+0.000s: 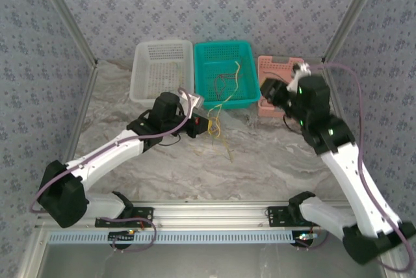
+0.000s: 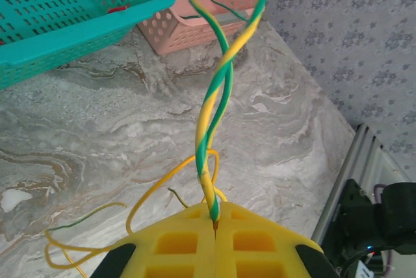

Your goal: Untangle the cables

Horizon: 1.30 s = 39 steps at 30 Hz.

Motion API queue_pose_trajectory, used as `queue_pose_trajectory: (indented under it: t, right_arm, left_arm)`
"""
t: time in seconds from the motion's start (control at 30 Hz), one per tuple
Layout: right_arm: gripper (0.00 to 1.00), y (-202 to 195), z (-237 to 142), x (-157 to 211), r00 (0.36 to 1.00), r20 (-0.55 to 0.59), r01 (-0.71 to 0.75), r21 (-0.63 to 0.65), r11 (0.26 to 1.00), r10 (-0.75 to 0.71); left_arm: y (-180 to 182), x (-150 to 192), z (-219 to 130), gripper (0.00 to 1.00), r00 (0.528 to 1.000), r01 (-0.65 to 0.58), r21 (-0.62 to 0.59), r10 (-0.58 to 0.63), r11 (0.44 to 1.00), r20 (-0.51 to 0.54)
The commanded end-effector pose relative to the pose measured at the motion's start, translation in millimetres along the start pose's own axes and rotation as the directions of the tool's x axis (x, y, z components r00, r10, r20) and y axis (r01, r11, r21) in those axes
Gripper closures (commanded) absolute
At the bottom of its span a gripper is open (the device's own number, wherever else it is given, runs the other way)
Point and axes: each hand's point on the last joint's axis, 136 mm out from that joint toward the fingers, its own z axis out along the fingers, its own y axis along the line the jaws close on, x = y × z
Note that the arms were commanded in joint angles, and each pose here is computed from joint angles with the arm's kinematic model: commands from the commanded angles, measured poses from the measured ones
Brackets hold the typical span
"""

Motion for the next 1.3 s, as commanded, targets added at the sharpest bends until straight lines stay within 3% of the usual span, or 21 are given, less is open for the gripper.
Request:
queue_pose_trajectory:
  t: [0.0, 0.13, 0.3, 0.57, 0.87, 1.07, 1.27]
  right_arm:
    - [0.71, -22.4, 12.9, 57.3, 0.997, -0.062, -0.045, 0.015, 0.999, 0.046]
    - [0.67, -0.1, 32.0, 109.9, 0.991, -0.130, 0.034, -0.055, 0.998, -0.041]
    - [0.58, 24.6, 59.6, 129.3, 0.981, -0.185, 0.037, -0.104, 0.994, -0.056]
    - [0.60, 40.6, 94.9, 138.4, 0.970, -0.236, 0.028, -0.106, 0.994, -0.053]
    - [0.68, 39.9, 113.3, 143.6, 0.966, -0.256, 0.010, -0.084, 0.996, -0.031]
    - [0.55, 47.7, 101.5, 138.9, 0.972, -0.228, 0.018, -0.132, 0.991, -0.048]
    - [0.53, 52.6, 93.6, 142.2, 0.971, -0.231, 0.017, -0.174, 0.985, -0.058]
  left_arm:
    - [-15.5, -10.8, -10.8, 1.00, 0.999, 0.014, 0.064, -0.016, 0.998, 0.027]
    - [-18.1, -13.5, -12.9, 1.00, 0.999, 0.014, 0.069, -0.016, 0.997, 0.028]
    - [-20.1, -13.9, -12.6, 1.00, 1.000, 0.020, 0.079, -0.022, 0.997, 0.021]
    - [-23.5, -14.3, -14.7, 1.00, 1.000, 0.023, 0.091, -0.025, 0.996, 0.018]
    - [-29.4, -17.2, -17.3, 1.00, 0.999, 0.024, 0.116, -0.027, 0.993, 0.028]
    - [-27.8, -13.5, -16.5, 1.00, 1.000, 0.025, 0.110, -0.027, 0.994, 0.013]
    - [-32.7, -16.8, -15.8, 1.00, 0.999, 0.028, 0.139, -0.031, 0.990, 0.020]
